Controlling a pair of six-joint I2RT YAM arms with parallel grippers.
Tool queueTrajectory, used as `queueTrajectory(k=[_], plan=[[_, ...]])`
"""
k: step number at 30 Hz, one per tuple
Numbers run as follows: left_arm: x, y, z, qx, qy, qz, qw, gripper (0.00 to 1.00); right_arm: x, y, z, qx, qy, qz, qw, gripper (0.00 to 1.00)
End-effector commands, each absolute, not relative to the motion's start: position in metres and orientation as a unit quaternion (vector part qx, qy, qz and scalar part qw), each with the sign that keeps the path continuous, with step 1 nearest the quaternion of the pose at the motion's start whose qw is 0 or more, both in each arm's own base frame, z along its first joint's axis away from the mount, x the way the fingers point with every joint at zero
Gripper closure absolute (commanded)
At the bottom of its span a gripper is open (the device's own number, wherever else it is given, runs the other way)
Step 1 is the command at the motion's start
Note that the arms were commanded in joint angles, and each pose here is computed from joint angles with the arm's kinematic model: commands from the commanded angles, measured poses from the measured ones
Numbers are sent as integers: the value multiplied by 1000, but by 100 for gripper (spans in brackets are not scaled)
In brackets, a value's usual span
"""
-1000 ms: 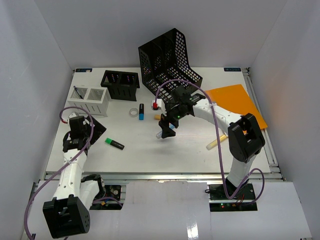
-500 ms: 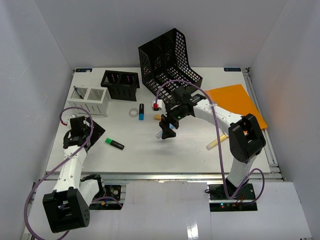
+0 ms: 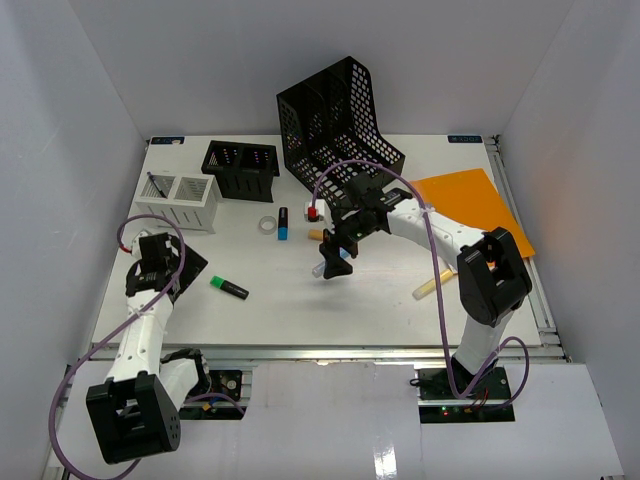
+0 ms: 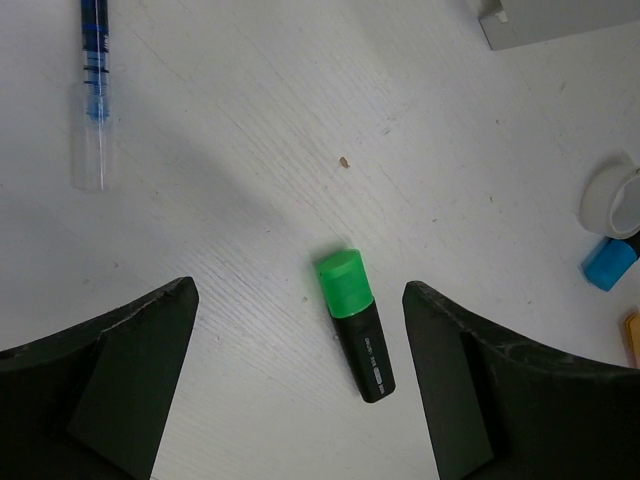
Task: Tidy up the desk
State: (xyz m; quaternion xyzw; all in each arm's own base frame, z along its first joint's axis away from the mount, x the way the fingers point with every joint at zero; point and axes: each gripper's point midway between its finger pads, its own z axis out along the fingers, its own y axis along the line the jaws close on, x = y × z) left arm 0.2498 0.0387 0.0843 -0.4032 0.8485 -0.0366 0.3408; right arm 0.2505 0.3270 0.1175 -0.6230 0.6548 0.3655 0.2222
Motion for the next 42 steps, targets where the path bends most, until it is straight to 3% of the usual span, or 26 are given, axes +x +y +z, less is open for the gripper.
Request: queueTrajectory(k=[1, 14, 27, 37, 42], plan=[[251, 46, 89, -415, 841, -25, 346, 6, 244, 326, 130, -625, 642, 379, 233, 6], [242, 62, 77, -446, 836, 25, 319, 17, 237, 323, 136, -620, 638, 388, 240, 6], [257, 106, 84, -473, 812, 128, 317, 18, 241, 312, 128, -614, 645, 388, 237, 7], [274, 131, 58, -497, 805, 143, 291, 19, 250, 306, 126, -624, 655, 364, 221, 7], [279, 147, 45, -509, 805, 141, 272, 25, 252, 309, 127, -617, 661, 368, 217, 7]])
